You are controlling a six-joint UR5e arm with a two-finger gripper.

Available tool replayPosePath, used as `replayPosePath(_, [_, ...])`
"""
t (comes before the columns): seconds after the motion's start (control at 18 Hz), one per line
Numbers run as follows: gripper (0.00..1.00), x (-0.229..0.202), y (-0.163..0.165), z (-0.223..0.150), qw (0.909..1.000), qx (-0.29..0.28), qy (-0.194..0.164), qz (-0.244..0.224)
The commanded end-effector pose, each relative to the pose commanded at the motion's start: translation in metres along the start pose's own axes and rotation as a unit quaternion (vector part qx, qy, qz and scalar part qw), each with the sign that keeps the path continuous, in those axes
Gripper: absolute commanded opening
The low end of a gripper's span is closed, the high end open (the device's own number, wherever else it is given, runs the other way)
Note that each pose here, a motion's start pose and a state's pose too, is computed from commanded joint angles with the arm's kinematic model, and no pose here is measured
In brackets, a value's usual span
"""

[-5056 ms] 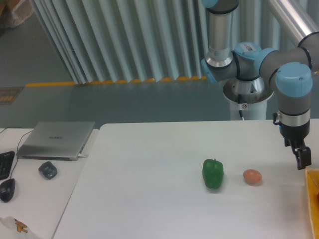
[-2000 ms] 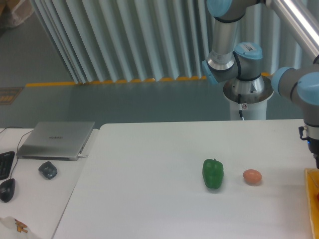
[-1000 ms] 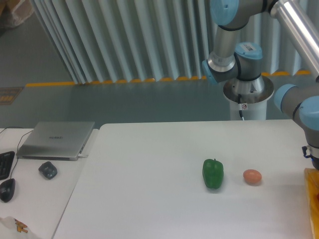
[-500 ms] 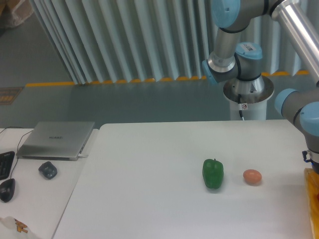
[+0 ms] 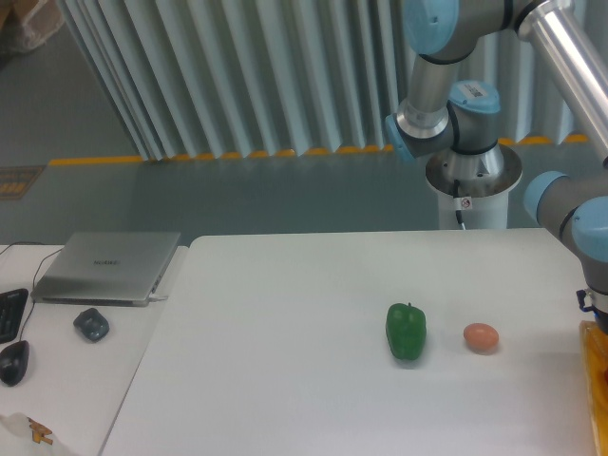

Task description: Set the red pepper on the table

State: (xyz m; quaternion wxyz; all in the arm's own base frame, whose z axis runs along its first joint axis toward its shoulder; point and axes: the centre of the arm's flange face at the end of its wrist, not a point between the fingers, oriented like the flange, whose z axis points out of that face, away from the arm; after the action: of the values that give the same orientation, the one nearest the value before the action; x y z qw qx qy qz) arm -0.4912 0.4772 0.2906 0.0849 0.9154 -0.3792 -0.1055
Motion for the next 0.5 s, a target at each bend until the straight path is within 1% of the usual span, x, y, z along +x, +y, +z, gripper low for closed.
replayPosePath(0.11, [1.0,-0.0016,0.0009,-0.0018,1.0,-0.003,-0.009,-0.002])
replayPosePath(0.5, [1.0,-0.0017,0.0008,-0.0006,0.9999,-0.004,-0.011,-0.003])
